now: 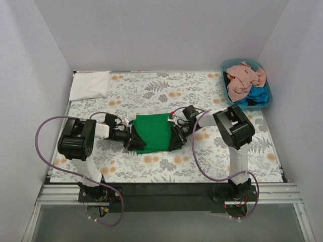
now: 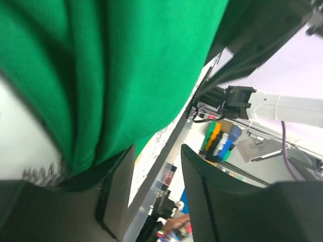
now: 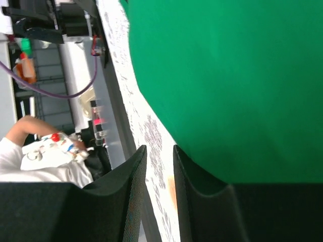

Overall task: Fold and stack the t-shirts
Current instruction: Fold the tshirt, then neatly place the folded tshirt to the corner

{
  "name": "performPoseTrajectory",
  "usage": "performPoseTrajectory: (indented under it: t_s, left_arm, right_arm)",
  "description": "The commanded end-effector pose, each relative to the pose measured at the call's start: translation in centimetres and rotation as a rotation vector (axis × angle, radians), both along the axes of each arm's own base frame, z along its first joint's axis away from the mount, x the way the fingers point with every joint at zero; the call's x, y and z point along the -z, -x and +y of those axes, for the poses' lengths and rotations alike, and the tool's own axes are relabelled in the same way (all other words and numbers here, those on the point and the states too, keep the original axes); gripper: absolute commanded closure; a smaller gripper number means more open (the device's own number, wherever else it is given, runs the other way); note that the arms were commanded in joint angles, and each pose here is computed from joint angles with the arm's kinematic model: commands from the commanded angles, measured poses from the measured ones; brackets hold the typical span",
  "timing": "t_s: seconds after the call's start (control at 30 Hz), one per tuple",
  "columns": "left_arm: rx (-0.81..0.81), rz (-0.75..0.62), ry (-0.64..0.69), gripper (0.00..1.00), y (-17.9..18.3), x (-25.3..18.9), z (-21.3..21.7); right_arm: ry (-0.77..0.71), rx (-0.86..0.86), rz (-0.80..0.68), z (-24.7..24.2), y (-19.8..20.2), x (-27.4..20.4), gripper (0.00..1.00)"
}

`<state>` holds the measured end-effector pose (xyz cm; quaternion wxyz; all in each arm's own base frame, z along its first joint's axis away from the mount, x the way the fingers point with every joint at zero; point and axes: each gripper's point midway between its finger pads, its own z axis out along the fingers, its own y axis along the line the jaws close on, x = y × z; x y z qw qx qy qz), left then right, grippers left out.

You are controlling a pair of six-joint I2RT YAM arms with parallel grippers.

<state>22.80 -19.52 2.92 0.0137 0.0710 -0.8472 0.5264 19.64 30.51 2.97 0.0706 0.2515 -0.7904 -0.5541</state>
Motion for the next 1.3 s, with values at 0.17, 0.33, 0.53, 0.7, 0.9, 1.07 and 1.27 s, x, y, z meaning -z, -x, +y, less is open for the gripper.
performPoseTrajectory:
  t_s: [0.17, 0.33, 0.53, 0.7, 0.9, 1.07, 1.27]
  left_arm:
    - [0.016, -0.414, 0.007, 0.45, -1.7, -8.5, 1.4]
    - [-0.223, -0.584, -0.076, 0.38, -5.6, -15.2, 5.7]
    - [-0.571, -0.467, -0.106, 0.33, -7.5, -17.2, 13.5]
    - [-0.671, -0.370, -0.201, 0.15, -8.9, -16.4, 16.9]
    - [-0.690, -0.283, -0.339, 0.14, -9.0, -13.0, 18.7]
    - [-0.684, -0.257, -0.352, 0.14, -8.4, -11.7, 18.6]
    - [-0.698, -0.243, -0.372, 0.14, -8.0, -10.6, 18.8]
  right_arm:
    - [-0.018, -0.003, -0.346, -0.8, -2.6, -6.9, 0.57]
    - [0.081, 0.035, -0.807, 1.8, -7.2, -12.2, 0.45]
    - [0.246, -0.023, -1.103, 6.6, -7.8, -12.1, 0.43]
    - [0.296, -0.160, -1.249, 11.6, -4.9, -10.0, 0.43]
    - [0.317, -0.272, -1.277, 15.4, -2.2, -6.5, 0.42]
    - [0.311, -0.321, -1.270, 16.9, -0.9, -4.8, 0.43]
    - [0.339, -0.368, -1.231, 17.0, -0.4, -1.7, 0.47]
